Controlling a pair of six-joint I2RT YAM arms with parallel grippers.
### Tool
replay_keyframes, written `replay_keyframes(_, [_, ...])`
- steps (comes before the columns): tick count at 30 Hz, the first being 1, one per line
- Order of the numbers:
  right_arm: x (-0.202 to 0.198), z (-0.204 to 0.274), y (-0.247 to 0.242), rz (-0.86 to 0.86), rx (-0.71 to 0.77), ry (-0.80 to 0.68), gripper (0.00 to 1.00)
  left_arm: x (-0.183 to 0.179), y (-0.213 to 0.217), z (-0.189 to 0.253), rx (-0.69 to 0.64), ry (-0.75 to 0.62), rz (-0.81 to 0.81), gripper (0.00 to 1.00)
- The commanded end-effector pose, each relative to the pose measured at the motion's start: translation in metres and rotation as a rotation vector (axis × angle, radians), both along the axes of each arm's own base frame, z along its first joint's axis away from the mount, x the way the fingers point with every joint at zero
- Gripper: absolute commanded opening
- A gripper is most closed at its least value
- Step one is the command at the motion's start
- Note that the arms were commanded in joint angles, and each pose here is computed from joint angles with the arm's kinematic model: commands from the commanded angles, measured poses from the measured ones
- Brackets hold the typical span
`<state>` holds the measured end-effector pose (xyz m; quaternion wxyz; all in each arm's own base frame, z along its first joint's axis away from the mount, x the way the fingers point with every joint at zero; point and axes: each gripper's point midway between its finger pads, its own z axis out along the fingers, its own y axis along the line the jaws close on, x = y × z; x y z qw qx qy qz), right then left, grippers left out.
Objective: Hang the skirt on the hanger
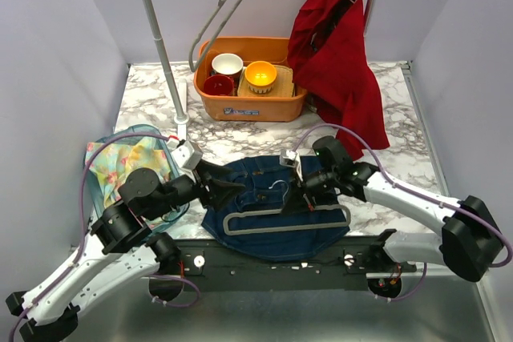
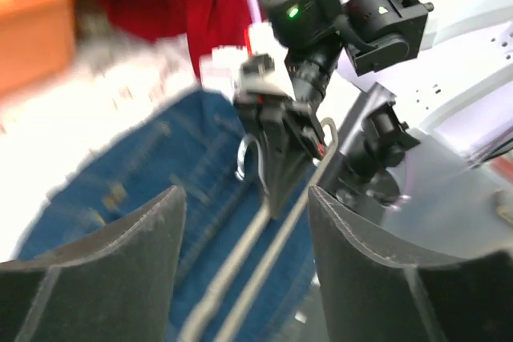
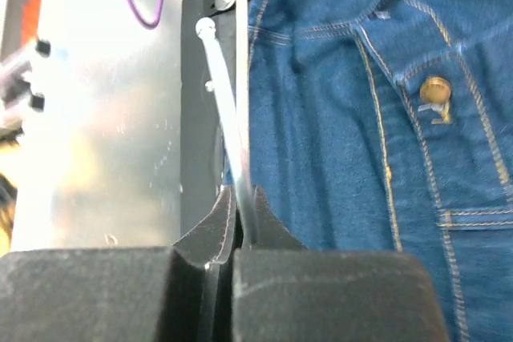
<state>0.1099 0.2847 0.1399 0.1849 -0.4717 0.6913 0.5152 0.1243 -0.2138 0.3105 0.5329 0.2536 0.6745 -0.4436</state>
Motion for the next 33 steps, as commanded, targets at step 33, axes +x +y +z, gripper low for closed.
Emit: replay_keyframes(33, [0.061,-0.057,0.024,-0.262,-0.037,0.298,0.01,0.035,-0.001,-0.235,0.215,0.640,0.486,0.62])
